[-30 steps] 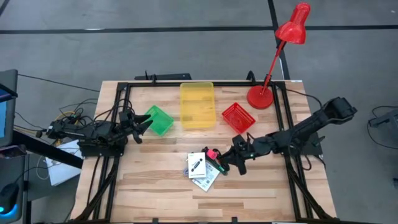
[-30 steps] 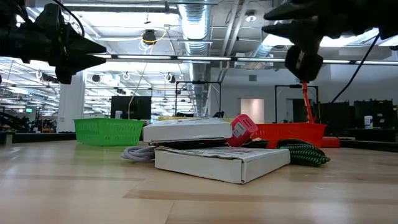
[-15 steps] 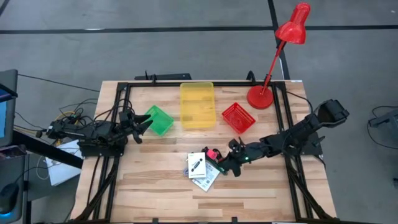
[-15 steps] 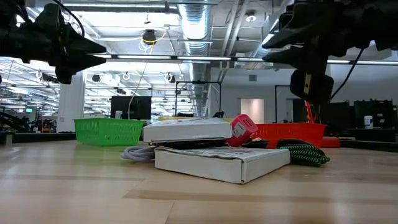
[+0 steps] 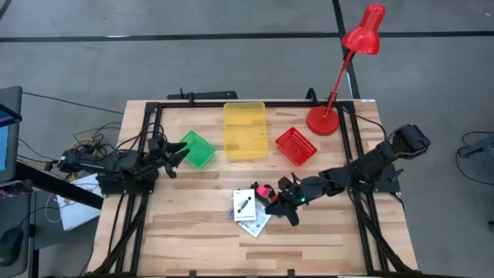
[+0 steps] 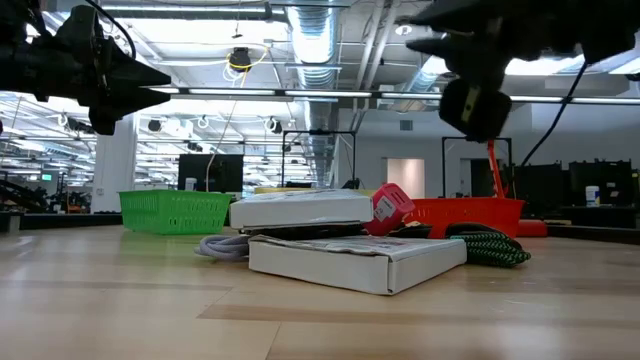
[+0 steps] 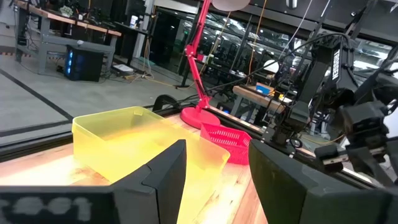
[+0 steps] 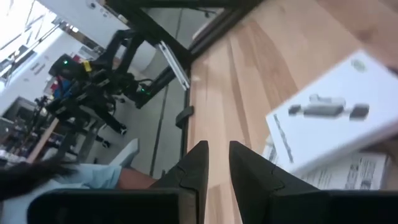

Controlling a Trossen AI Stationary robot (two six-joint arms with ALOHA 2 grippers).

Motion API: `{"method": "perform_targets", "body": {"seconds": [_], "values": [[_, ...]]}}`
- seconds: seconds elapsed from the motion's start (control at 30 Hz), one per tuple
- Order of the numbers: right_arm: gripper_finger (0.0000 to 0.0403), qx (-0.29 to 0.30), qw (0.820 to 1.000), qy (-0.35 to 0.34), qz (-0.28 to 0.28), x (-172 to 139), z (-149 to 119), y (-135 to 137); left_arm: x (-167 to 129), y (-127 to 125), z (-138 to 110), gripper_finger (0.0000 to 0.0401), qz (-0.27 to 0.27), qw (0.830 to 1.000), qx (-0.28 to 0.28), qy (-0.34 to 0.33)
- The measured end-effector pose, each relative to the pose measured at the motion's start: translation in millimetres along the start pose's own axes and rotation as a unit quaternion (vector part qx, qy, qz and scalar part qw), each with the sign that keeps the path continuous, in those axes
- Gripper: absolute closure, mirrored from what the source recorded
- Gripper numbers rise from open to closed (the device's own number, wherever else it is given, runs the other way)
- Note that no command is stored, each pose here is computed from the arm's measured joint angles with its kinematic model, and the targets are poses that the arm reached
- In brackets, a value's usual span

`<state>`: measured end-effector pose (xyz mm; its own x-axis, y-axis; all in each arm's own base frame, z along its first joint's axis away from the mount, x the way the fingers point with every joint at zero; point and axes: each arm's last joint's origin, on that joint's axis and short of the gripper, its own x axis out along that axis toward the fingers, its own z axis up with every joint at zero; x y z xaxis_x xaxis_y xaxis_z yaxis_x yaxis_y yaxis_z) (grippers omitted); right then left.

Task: Pick and place items into bin
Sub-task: Put the top white card reader box into the red bin

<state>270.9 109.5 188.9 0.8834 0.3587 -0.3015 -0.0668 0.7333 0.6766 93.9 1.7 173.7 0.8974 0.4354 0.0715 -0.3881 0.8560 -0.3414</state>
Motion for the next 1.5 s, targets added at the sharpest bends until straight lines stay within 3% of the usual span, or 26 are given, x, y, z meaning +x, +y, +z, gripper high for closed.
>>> {"method": "perform_targets", "body": {"seconds": [0.2,0.3,0.6,0.7,1.13,1.5], "values": [[0.0341,-0.021,1.000,-0.013,0.011,-1,7,7,0,0,0,0.0235,0.000,1.000,0.000,0.000],[0.0321,-0.032,0.999,-0.013,0.012,-1,9,9,0,0,0,0.0235,0.000,1.000,0.000,0.000],[0.0182,-0.032,0.999,0.003,0.000,1,9,9,0,0,0,0.0235,0.000,1.000,0.000,0.000],[0.0154,-0.011,1.000,0.007,0.007,1,9,9,0,0,0,0.0235,0.000,1.000,0.000,0.000],[0.0149,0.133,0.991,0.017,-0.026,4,3,3,0,0,0,0.0235,0.000,1.000,0.000,0.000],[0.0149,0.152,0.984,-0.005,-0.093,5,0,-8,0,0,0,0.0235,0.000,1.000,0.000,0.000]]}}
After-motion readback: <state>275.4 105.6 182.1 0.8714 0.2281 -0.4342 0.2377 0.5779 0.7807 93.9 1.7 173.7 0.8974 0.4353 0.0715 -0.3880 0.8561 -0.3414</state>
